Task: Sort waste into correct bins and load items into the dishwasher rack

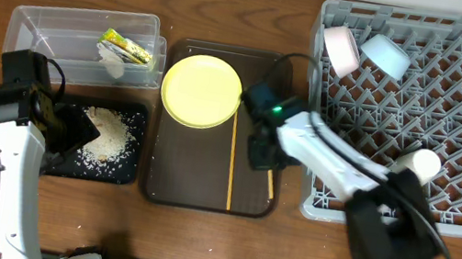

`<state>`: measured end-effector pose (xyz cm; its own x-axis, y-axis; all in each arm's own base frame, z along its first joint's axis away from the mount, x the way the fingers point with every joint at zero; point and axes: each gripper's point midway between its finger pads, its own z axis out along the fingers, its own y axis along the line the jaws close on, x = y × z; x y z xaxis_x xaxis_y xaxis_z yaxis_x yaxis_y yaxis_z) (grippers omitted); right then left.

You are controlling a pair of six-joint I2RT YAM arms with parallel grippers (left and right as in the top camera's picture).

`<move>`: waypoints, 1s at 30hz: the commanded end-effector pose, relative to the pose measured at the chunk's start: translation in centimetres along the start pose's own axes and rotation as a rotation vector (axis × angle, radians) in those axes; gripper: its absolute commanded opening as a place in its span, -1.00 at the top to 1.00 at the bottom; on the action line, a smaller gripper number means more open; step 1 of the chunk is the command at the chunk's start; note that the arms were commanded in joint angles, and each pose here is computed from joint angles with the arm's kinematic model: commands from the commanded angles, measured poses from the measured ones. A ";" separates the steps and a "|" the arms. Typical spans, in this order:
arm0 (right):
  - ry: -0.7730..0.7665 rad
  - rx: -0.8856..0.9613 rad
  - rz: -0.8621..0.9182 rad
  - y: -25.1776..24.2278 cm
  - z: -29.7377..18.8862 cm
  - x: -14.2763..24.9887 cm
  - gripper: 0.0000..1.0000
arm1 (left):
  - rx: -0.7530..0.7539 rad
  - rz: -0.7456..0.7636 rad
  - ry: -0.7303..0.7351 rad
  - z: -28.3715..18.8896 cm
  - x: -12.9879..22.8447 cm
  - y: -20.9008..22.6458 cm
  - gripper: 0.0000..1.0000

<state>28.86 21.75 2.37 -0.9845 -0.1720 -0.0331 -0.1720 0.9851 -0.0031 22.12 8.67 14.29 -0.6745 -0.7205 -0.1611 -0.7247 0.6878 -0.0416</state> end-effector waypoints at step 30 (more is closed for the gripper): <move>-0.192 -0.046 0.017 -10.4 -7.5 -1.4 0.58 | -0.002 -0.018 -0.002 -0.2 0.0 0.2 -0.63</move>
<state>31.38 11.85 9.64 -0.9657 -0.1518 -0.2108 -0.1642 0.9855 0.0426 22.11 8.67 14.29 -0.6746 -0.7205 -0.1608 -0.7247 0.6878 -0.0414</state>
